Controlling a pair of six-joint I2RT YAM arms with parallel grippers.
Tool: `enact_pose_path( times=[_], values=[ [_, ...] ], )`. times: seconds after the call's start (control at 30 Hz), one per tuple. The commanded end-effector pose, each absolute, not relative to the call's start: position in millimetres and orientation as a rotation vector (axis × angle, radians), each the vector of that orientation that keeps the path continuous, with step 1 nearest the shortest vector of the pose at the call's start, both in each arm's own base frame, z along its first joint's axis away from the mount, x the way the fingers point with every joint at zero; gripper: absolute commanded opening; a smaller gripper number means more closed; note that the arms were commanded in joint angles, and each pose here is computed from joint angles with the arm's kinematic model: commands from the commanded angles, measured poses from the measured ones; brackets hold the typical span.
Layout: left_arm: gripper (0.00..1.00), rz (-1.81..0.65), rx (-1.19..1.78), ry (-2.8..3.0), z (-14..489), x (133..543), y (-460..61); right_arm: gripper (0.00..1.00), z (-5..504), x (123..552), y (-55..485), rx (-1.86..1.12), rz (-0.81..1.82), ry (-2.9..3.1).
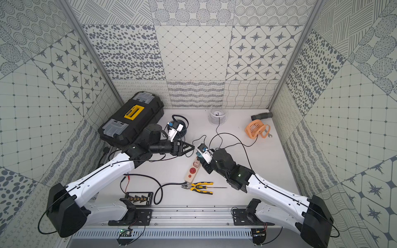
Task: Plug the desk fan into the power strip
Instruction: Pick up the plug from the center of the board.
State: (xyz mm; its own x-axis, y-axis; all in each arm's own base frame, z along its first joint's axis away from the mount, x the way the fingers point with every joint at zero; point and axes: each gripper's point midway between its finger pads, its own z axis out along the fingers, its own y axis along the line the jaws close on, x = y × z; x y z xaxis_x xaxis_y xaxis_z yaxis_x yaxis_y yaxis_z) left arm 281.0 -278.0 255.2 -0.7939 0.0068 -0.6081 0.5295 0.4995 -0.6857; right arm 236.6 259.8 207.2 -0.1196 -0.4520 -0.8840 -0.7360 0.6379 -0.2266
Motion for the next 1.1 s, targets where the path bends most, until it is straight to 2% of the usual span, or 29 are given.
enact_pose_path(
  times=[0.0,0.23,0.47,0.73,1.07],
  values=[
    [0.76,-1.419,0.55,2.351,243,246,-280,0.33,240,232,274,-1.049,0.295,1.532],
    [0.71,-1.473,0.549,2.417,228,249,-289,0.33,236,226,280,-1.123,0.276,1.504],
    [0.73,-1.371,0.557,2.481,206,252,-292,0.33,224,228,280,-1.141,0.262,1.541],
    [0.55,-1.316,0.555,2.502,196,263,-306,0.34,216,230,274,-1.141,0.222,1.582],
    [0.49,-1.323,0.543,2.485,197,272,-318,0.34,194,231,271,-1.177,0.139,1.638]
  ],
)
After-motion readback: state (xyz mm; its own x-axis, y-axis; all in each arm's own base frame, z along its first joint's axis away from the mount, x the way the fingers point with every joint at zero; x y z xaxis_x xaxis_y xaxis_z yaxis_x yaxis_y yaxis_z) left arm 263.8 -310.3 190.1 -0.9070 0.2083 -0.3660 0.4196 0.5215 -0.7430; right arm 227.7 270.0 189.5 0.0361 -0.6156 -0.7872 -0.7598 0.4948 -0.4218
